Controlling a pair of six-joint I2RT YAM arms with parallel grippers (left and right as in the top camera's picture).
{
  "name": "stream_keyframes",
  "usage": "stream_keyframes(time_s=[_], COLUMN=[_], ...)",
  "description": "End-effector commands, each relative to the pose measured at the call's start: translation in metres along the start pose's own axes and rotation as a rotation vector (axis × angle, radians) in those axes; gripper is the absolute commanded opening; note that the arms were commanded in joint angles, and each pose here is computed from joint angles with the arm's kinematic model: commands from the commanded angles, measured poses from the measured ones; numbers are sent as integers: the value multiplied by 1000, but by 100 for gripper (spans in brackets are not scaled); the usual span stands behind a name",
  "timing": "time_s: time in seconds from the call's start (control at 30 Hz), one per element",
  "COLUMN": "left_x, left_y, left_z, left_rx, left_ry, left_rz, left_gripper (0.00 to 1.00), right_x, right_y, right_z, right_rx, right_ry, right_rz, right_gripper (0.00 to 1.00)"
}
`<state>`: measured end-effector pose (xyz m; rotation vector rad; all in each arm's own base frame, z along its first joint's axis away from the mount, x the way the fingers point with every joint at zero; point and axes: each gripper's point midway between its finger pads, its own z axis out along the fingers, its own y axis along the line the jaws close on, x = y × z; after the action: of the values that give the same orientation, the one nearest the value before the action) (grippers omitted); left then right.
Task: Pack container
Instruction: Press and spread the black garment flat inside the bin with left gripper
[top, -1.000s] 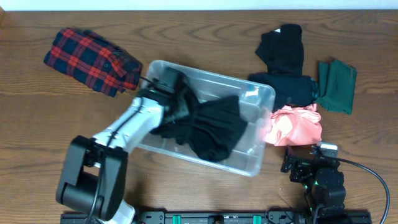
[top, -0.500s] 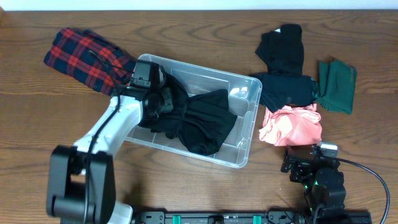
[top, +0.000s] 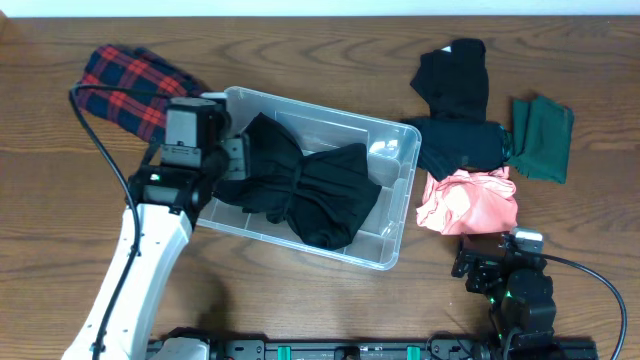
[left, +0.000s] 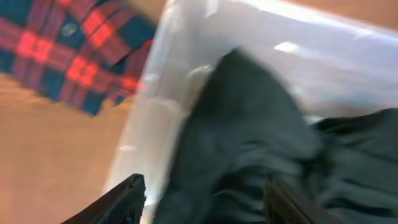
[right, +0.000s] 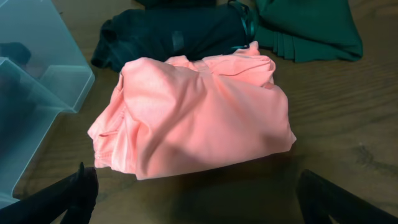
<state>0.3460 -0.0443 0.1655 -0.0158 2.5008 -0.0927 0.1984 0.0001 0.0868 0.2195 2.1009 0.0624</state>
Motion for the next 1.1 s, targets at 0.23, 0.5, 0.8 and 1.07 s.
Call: stream_keyframes(time_s=[0.23,0.5,0.8,1.07], left_x=[25,37,37,22], left_y=[53,48,47,47], left_z=[44,55,56,59], left_rx=[-123,-91,-92,-91], left_ry=[160,219,214,149], left_rz=[43,36,-74,-82], left_gripper=[61,33,13,13], right_x=[1,1,1,1], right_y=[-2,-2,-2,-2], right_z=[1,1,1,1], right_rx=[8,8,8,8], right_ry=[-1,-1,-1,-1], right_rz=[18,18,18,18], right_gripper=[99,99,99,99])
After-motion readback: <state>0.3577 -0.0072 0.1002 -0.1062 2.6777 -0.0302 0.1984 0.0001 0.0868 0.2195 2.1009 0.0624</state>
